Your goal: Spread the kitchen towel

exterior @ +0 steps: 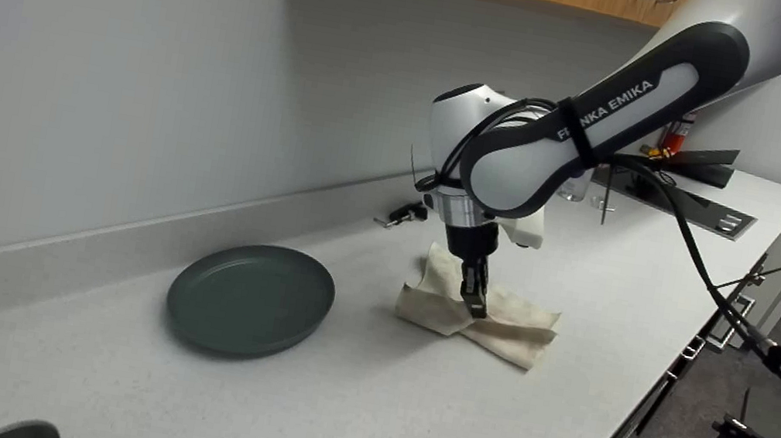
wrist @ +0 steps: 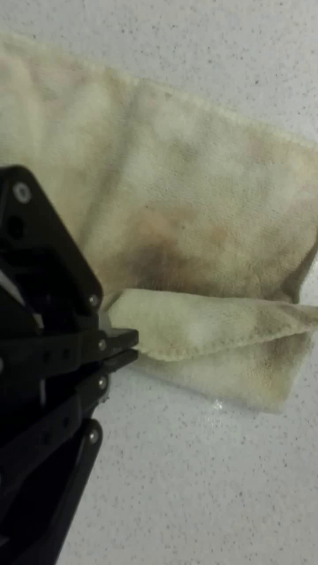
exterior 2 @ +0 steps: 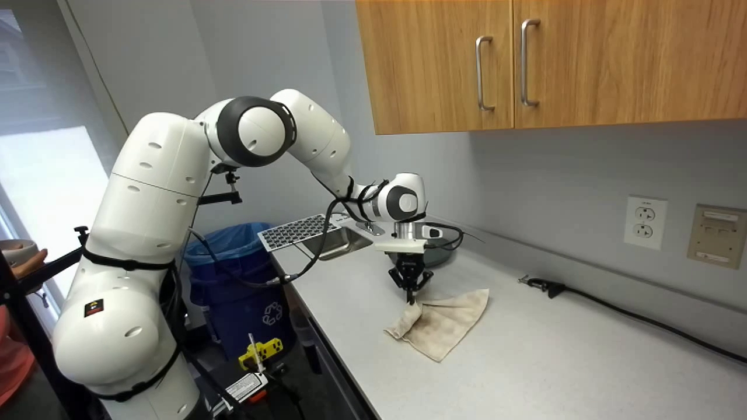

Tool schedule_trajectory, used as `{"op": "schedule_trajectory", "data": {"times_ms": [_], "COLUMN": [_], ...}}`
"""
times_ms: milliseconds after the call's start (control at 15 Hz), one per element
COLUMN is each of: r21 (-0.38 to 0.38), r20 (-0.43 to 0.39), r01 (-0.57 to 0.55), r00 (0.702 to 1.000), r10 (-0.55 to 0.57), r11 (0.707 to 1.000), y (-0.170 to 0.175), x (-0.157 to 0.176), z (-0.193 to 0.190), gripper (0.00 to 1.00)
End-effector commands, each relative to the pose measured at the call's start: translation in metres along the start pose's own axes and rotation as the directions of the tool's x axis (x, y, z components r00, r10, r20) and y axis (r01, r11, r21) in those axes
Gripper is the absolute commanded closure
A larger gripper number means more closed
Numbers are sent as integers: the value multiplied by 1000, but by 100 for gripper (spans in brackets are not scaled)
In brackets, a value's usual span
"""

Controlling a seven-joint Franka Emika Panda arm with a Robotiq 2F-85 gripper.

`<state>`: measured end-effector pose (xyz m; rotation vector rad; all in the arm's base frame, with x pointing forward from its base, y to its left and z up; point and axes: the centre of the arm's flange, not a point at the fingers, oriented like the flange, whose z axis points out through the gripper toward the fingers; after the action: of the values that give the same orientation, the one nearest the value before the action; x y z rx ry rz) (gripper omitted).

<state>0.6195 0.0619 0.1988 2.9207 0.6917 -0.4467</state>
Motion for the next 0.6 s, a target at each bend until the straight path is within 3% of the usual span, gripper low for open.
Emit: {"op": "schedule_trajectory", "data": {"times_ms": [0, 533], "r21": [-14, -46], "r20": [-38, -5], "r01": [34, 130], "r00": [999, 991], "r10": [-35, -130], "r11": [999, 990], "y": [-38, -104], "x": [-25, -37], "z": [-17, -13], "gripper": [100, 100]}}
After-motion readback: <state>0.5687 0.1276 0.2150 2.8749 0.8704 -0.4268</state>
